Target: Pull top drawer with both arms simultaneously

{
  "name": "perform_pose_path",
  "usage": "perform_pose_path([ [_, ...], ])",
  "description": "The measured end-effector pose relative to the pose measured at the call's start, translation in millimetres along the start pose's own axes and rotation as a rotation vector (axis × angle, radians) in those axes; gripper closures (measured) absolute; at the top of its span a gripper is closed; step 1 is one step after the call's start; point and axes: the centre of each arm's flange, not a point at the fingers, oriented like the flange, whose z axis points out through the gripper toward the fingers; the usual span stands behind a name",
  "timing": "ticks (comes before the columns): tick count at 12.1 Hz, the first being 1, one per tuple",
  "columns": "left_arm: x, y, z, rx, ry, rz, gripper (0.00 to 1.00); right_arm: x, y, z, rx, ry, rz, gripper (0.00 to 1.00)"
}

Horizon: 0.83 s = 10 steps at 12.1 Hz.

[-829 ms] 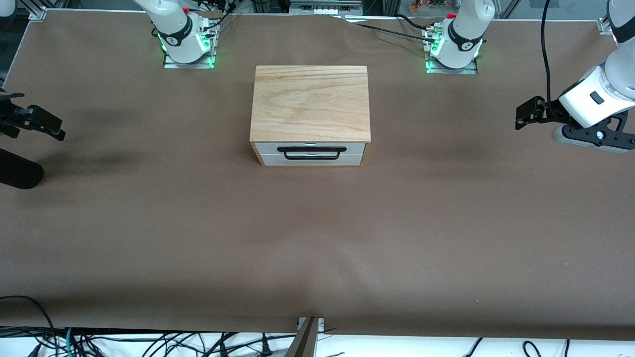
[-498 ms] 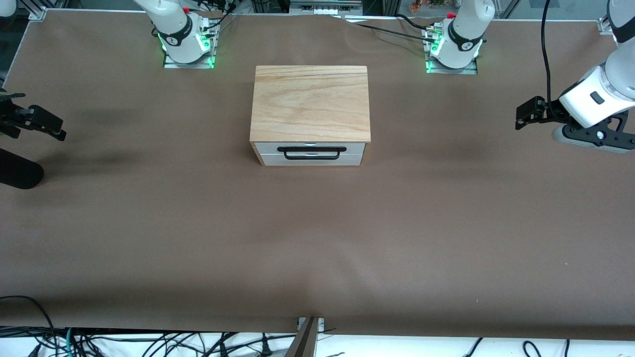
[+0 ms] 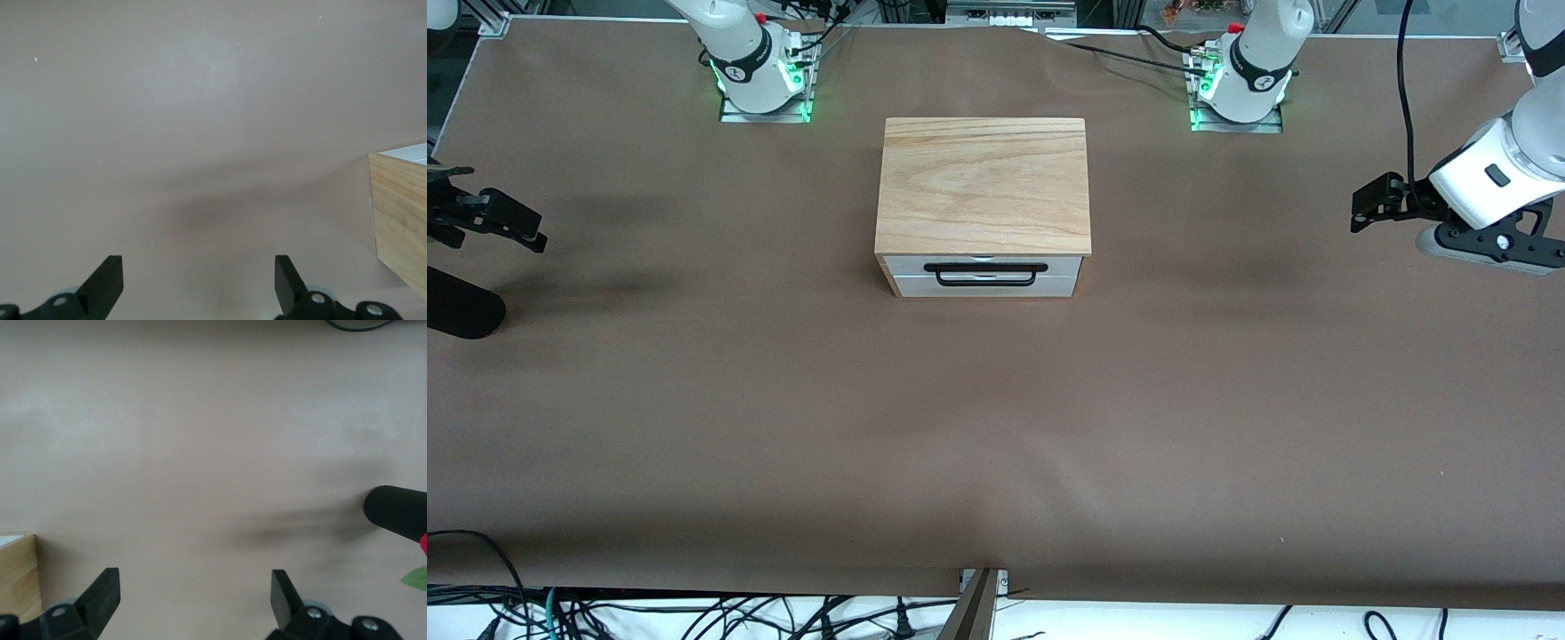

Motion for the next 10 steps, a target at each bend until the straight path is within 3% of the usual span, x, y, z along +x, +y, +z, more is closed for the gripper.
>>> perform_pose_path([
  [10,-2.1,-2.9,2.3,-0.002,-0.020,-0.072,0.00,0.0,0.0,0.0,0.000,0.000,0.000,0.00],
])
